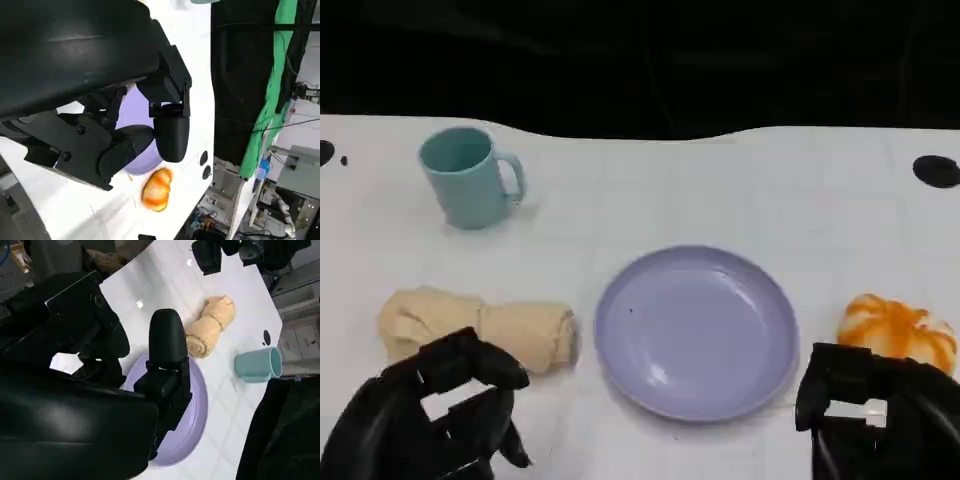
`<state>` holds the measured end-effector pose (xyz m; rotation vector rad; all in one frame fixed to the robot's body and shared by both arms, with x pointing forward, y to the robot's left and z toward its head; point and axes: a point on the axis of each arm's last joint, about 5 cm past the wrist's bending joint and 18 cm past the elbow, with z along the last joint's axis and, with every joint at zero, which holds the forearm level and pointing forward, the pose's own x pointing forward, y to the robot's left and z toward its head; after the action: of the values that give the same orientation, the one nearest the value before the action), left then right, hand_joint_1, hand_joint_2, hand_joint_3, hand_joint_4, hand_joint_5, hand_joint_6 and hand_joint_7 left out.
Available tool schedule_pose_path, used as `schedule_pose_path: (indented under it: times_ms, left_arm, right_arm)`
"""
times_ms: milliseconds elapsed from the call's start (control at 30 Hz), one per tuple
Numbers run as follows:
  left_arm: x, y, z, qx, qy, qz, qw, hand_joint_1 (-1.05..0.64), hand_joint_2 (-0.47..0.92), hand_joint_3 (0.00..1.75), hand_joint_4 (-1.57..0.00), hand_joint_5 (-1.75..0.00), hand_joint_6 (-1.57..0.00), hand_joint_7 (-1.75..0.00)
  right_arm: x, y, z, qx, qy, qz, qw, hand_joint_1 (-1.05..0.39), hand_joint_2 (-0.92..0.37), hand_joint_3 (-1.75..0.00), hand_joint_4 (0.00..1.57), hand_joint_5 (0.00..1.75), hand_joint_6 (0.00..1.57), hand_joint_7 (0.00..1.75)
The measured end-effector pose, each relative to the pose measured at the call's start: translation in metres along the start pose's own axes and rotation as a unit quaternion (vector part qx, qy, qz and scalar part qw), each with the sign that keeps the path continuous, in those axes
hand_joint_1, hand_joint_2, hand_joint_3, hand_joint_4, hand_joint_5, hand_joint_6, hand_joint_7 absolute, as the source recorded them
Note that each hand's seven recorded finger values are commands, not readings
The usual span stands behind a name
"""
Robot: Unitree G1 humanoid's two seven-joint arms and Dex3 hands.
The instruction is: Grasp the towel on the left side of the plate with the left hand and place it into the plate.
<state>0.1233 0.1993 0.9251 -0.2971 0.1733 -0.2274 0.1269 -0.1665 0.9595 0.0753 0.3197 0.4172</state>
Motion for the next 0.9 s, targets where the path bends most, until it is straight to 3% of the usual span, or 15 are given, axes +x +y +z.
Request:
schedule_pose_path:
  times_ms: [900]
  left_arm:
    - [0.0001, 0.0008, -0.0006, 0.001, 0.002, 0.001, 1.0, -0.13, 0.59, 1.0, -0.8, -1.69, -0.82, -1.34]
  right_arm:
    - [0.0005, 0.0003, 0.0003, 0.0, 0.003, -0.001, 1.0, 0.09, -0.49, -1.47, 0.8, 1.75, 0.64, 1.66]
